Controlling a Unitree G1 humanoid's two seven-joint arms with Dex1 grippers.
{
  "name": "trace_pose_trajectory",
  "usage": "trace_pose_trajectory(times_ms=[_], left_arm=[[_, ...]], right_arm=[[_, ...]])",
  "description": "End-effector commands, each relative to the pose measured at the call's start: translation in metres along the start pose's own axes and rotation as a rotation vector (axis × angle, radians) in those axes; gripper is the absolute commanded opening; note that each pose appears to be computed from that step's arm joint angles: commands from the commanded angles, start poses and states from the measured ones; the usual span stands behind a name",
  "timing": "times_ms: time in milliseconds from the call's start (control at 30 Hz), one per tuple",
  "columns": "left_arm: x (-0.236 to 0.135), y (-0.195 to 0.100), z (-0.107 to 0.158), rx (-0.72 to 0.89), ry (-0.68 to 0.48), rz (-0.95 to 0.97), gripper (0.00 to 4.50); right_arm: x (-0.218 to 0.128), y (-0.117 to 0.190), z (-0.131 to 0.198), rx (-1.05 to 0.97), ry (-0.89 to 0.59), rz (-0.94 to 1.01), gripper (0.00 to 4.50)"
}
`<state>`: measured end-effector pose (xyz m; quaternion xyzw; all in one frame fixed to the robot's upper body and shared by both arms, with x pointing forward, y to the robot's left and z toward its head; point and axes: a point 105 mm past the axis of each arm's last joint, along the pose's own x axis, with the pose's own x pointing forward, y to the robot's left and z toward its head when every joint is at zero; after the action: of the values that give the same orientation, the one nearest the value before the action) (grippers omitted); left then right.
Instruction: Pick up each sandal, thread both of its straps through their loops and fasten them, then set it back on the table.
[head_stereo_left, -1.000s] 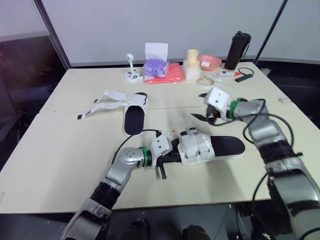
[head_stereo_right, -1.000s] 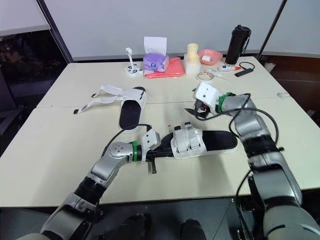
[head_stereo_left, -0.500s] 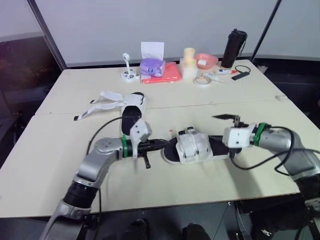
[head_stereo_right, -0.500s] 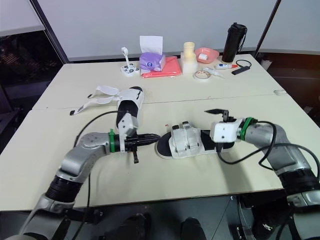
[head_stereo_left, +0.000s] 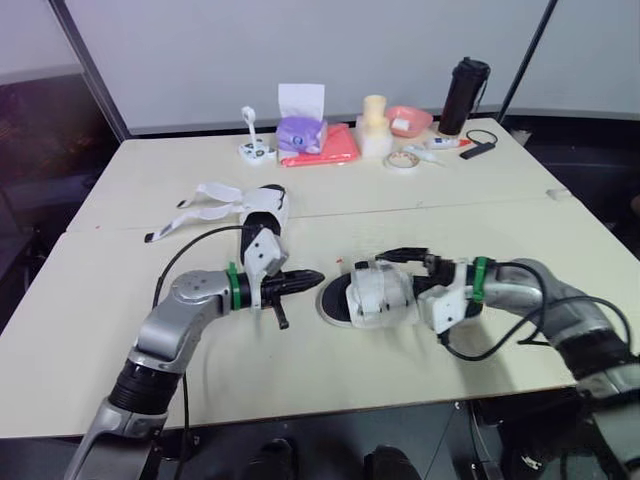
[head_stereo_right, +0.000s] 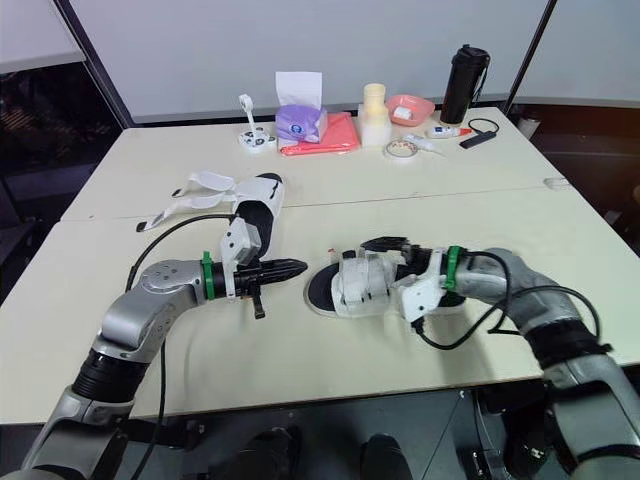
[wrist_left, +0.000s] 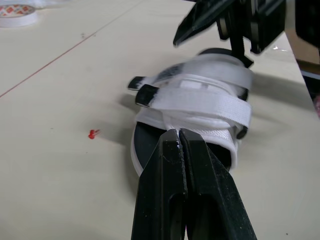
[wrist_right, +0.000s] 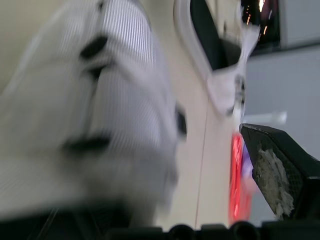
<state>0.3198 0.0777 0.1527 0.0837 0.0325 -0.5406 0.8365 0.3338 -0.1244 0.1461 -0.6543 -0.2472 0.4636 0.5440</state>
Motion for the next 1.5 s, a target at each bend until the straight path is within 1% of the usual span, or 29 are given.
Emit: trace_pose_trajectory(times_ms=[33,67,200,267,300,333,400,500,567,667,800,867,933,1000,1100,1300,1367,1400,1433,1500], left_arm=[[-0.010,0.007,0.011,0.042,-0.032,0.047,0.00],[-0.011,0.008,0.011,0.044,-0.034,0.055,0.00],[-0.014,0.013,0.012,0.049,-0.040,0.085,0.00],[-0.015,0.014,0.012,0.050,-0.044,0.100,0.00],[-0.015,0.014,0.012,0.050,-0.045,0.105,0.00],[-0.015,0.014,0.011,0.049,-0.049,0.109,0.00],[-0.015,0.015,0.012,0.046,-0.054,0.115,0.00],[-0.013,0.015,0.012,0.047,-0.059,0.118,0.00],[-0.012,0.015,0.012,0.048,-0.063,0.120,0.00],[-0.011,0.018,0.013,0.047,-0.070,0.130,0.00],[-0.009,0.020,0.013,0.046,-0.076,0.147,0.00],[-0.009,0.021,0.014,0.046,-0.078,0.152,0.00],[-0.009,0.020,0.013,0.046,-0.077,0.155,0.00],[-0.009,0.019,0.013,0.046,-0.077,0.156,0.00],[-0.009,0.018,0.013,0.045,-0.076,0.158,0.00],[-0.008,0.017,0.012,0.043,-0.073,0.164,0.00],[-0.008,0.016,0.012,0.041,-0.074,0.164,0.00],[-0.008,0.016,0.012,0.040,-0.075,0.165,0.00],[-0.007,0.016,0.012,0.038,-0.077,0.165,0.00],[-0.008,0.015,0.012,0.036,-0.078,0.165,0.00]], right_arm=[[0.014,-0.011,0.006,-0.068,-0.056,-0.027,3.52],[0.018,-0.012,0.007,-0.076,-0.069,-0.026,3.16],[0.026,-0.016,0.010,-0.099,-0.101,-0.039,1.24],[0.028,-0.017,0.010,-0.111,-0.102,-0.043,0.40],[0.028,-0.017,0.009,-0.109,-0.093,-0.046,0.19],[0.028,-0.019,0.005,-0.102,-0.068,-0.059,0.16],[0.028,-0.025,-0.001,-0.080,-0.022,-0.091,0.16],[0.023,-0.044,-0.033,-0.018,0.183,-0.171,0.16],[0.018,-0.051,-0.054,0.004,0.306,-0.186,0.16],[0.009,-0.057,-0.087,0.056,0.502,-0.213,0.16],[-0.011,-0.060,-0.134,0.103,0.796,-0.251,0.16],[-0.024,-0.059,-0.154,0.108,0.934,-0.259,0.16],[-0.035,-0.055,-0.168,0.128,1.041,-0.255,0.16],[-0.044,-0.048,-0.176,0.159,1.122,-0.245,0.16],[-0.055,-0.045,-0.183,0.189,1.196,-0.263,0.16],[-0.056,-0.030,-0.185,0.272,1.221,-0.259,0.16],[-0.054,-0.024,-0.184,0.302,1.211,-0.250,1.19],[-0.053,-0.021,-0.184,0.314,1.206,-0.243,1.51],[-0.052,-0.017,-0.183,0.327,1.200,-0.231,1.92],[-0.052,-0.013,-0.183,0.337,1.194,-0.215,2.90]])
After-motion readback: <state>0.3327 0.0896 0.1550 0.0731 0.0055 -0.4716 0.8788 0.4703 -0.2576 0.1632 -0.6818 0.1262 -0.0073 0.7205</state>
